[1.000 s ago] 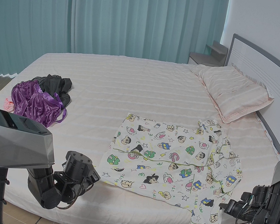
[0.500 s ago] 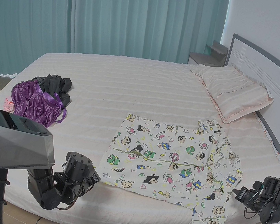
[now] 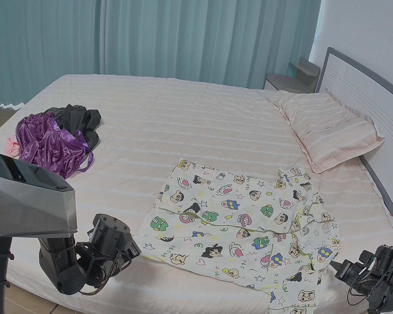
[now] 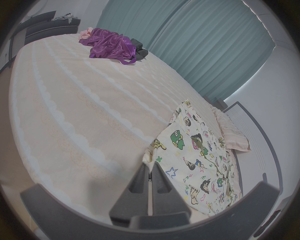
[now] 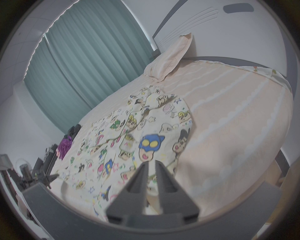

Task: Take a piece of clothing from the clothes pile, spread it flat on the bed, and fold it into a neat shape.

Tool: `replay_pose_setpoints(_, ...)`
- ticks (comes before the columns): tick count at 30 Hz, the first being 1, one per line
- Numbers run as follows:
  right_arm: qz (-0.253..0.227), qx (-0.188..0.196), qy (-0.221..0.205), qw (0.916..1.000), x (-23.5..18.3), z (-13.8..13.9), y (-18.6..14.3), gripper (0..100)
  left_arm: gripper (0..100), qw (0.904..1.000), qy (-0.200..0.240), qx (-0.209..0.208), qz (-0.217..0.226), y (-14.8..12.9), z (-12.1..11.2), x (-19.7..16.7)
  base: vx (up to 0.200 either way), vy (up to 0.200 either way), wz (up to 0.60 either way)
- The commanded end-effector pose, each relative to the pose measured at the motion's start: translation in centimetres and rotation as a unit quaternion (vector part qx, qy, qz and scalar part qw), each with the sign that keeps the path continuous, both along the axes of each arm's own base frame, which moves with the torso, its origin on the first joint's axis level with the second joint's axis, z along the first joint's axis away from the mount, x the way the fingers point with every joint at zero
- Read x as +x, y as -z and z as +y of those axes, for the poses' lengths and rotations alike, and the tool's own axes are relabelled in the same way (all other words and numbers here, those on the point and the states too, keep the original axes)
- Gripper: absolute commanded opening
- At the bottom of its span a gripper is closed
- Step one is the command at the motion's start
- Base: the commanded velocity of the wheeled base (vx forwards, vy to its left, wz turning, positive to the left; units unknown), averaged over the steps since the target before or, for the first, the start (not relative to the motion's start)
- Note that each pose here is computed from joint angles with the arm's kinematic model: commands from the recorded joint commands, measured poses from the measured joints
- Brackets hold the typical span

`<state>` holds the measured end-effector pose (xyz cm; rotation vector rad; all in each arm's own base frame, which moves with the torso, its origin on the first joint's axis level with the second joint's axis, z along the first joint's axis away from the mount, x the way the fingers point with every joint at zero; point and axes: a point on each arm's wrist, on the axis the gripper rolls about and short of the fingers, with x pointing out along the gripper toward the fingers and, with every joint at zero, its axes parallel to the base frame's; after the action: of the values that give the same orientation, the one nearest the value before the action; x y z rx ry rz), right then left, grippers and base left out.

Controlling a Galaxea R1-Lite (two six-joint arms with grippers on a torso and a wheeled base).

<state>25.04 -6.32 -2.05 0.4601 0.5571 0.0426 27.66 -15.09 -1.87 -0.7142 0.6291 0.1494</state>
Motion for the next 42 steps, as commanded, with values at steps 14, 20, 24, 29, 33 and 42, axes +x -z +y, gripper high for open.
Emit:
replay_pose_setpoints(14,0.067,-0.008,-0.151,0.9862,-6.5,-1.1,2.0,100,0,0.9999,0.001,-0.006,-0.012,-0.1,-0.1,0.0,0.0,0.0,0.0)
replay_pose_setpoints(20,0.101,-0.017,-0.203,0.9739,-7.3,-0.4,3.6,100,0,0.9998,0.002,-0.008,-0.015,-0.1,-0.1,-0.1,0.0,0.0,0.0)
replay_pose_setpoints(24,0.106,-0.017,-0.214,0.971,-7.1,0.0,4.4,100,0,0.9999,0.003,-0.008,-0.015,-0.1,-0.1,-0.1,0.0,0.0,0.0)
replay_pose_setpoints(29,0.117,-0.015,-0.24,0.9636,-6.8,1.0,5.6,100,0,0.9999,0.004,-0.008,-0.014,-0.1,-0.2,-0.2,0.0,0.0,0.0)
replay_pose_setpoints(33,0.122,-0.019,-0.251,0.96,-6.8,1.5,5.7,100,0,0.9999,0.004,-0.008,-0.015,-0.1,-0.2,-0.2,0.0,0.0,0.0)
replay_pose_setpoints(42,0.109,-0.044,-0.258,0.9591,-6.2,1.9,6.6,100,0,0.9998,0.005,-0.008,-0.015,-0.1,-0.3,-0.2,0.0,0.0,0.0)
